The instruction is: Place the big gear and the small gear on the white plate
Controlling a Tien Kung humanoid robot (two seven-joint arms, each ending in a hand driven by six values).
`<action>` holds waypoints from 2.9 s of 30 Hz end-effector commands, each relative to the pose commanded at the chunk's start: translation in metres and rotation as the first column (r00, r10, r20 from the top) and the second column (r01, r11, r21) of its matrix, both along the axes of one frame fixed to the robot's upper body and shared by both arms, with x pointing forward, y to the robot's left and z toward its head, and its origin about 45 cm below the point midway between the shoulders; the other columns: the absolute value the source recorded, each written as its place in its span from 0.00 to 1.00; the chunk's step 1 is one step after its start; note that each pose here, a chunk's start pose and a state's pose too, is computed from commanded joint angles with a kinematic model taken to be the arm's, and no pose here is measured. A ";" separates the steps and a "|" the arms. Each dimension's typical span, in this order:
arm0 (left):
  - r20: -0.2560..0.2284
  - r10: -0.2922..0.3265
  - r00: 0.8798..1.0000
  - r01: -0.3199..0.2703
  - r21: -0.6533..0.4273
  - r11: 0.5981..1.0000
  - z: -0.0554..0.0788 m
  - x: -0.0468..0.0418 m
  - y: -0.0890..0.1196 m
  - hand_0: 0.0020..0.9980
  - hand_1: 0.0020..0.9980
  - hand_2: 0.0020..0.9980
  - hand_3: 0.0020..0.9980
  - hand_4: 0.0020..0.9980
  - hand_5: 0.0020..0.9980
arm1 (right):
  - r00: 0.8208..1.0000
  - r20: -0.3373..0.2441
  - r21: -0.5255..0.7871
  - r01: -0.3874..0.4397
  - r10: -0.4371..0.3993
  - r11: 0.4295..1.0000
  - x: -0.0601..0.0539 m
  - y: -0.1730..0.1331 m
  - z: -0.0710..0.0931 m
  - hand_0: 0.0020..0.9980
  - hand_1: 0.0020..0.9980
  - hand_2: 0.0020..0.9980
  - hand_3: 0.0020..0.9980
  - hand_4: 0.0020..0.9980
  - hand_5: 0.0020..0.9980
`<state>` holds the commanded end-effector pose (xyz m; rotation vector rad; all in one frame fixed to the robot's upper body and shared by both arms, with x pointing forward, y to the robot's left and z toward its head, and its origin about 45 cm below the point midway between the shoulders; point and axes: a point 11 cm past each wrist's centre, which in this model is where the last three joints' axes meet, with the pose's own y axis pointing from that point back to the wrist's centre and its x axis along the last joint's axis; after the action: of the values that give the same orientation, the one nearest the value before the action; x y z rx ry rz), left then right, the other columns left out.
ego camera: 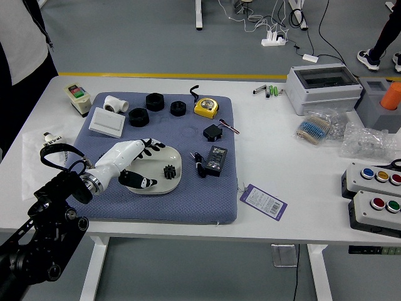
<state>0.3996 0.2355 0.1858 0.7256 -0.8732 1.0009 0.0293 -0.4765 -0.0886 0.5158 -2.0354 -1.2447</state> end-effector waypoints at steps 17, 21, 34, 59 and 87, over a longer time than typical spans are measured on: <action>0.020 0.093 0.995 -0.095 0.077 0.992 0.028 0.0278 0.073 0.57 0.71 0.80 0.81 0.90 0.00 | 1.000 -0.006 0.002 0.000 0.000 1.000 -0.002 0.000 0.000 0.71 0.72 0.75 0.57 0.80 0.66; 0.014 0.080 0.997 -0.081 0.120 0.989 0.032 0.0311 0.079 0.57 0.71 0.80 0.81 0.90 0.00 | 1.000 -0.006 0.003 0.003 -0.003 1.000 -0.002 0.001 -0.001 0.71 0.72 0.75 0.57 0.80 0.66; -0.064 0.010 0.998 0.006 0.255 0.967 0.023 0.0334 0.078 0.63 0.76 0.84 0.83 0.89 0.00 | 1.000 -0.004 0.005 0.005 -0.005 1.000 -0.002 0.001 -0.001 0.71 0.72 0.75 0.57 0.80 0.66; -0.131 0.048 0.990 -0.005 0.309 0.951 -0.005 0.0450 0.088 0.48 0.65 0.72 0.71 0.55 0.00 | 1.000 -0.001 0.004 0.005 -0.005 1.000 0.001 0.001 0.000 0.71 0.72 0.75 0.57 0.80 0.66; -0.141 0.067 0.988 -0.023 0.296 0.955 -0.010 0.0456 0.092 0.43 0.49 0.51 0.52 0.26 0.00 | 1.000 -0.001 0.002 0.006 -0.006 1.000 0.000 0.000 0.000 0.71 0.72 0.75 0.57 0.80 0.66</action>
<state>0.4452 0.3271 0.1761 1.0640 -0.8862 0.8529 0.0295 -0.4763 -0.0886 0.5110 -2.0365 -1.2505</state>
